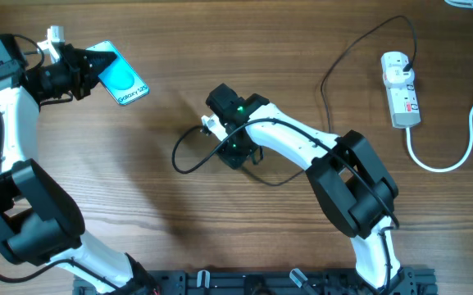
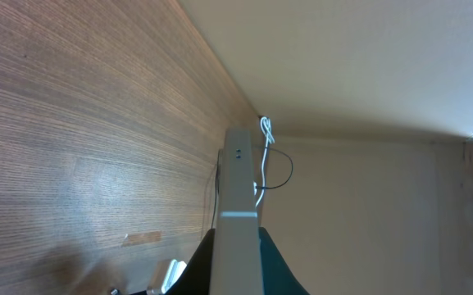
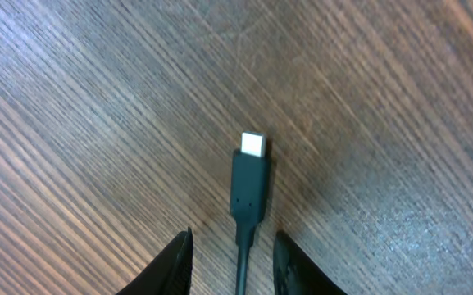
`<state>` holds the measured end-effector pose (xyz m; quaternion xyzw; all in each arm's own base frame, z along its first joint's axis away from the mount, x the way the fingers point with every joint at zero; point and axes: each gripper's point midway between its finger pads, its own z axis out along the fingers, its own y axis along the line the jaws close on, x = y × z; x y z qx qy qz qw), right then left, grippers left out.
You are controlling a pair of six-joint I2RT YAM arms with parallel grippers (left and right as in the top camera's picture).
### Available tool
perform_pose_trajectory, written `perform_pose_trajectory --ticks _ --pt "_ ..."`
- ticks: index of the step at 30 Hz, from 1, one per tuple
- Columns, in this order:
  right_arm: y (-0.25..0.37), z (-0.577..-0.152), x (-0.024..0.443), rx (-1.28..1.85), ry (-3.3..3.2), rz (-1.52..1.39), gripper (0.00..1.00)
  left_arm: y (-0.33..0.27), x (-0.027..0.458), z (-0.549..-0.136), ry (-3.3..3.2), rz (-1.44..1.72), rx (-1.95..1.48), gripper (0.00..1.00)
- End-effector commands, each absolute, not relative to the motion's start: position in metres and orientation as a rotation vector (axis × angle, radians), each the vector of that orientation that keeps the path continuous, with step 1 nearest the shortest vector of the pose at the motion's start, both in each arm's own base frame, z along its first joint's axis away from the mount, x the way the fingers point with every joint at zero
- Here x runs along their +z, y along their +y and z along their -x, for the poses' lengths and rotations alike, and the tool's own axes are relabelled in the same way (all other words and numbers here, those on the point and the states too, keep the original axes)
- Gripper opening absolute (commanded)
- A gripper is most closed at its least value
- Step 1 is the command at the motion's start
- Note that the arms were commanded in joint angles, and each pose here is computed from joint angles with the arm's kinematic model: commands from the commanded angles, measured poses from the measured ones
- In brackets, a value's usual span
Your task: Plug charger to phone and switch on socket
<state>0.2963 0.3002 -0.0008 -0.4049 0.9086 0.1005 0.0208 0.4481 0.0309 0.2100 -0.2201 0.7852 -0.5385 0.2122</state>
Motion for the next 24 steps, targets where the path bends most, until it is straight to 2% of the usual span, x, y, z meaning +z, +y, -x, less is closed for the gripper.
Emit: perform_pose_trajectory --ticks 1,5,10,12,13,14,16,18,21,24 --pt "0.301 -0.302 -0.008 0.302 2.786 1.269 0.26 0.029 0.225 -0.446 2.157 0.572 -1.502 0.04" --pt "0.293 -0.309 -0.01 0.21 2.777 1.261 0.2 0.029 0.225 -0.446 2.157 0.572 -1.502 0.04" --pt "0.289 -0.304 -0.016 0.159 2.78 1.282 0.19 0.03 0.223 -0.446 2.163 0.581 -1.485 0.04" --pt "0.292 -0.302 -0.016 0.134 2.768 1.296 0.13 0.03 0.223 -0.446 2.163 0.581 -1.484 0.04" --pt "0.295 -0.299 -0.014 0.139 2.76 1.308 0.07 0.03 0.223 -0.446 2.163 0.581 -1.484 0.04" --pt "0.299 -0.297 -0.01 0.182 2.759 1.311 0.05 0.03 0.223 -0.446 2.163 0.581 -1.485 0.04" --pt "0.312 -0.289 0.01 0.336 2.742 1.308 0.04 0.03 0.223 -0.446 2.163 0.581 -1.484 0.04" --pt "0.321 -0.283 0.054 0.511 2.709 1.233 0.04 0.03 0.223 -0.446 2.164 0.579 -1.486 0.04" --pt "0.31 -0.287 0.114 0.599 2.647 1.119 0.04 0.025 0.224 -0.446 2.165 0.561 -1.498 0.04" --pt "0.309 -0.274 0.14 0.737 2.607 1.142 0.04 0.021 0.227 -0.445 2.159 0.542 -1.527 0.04"
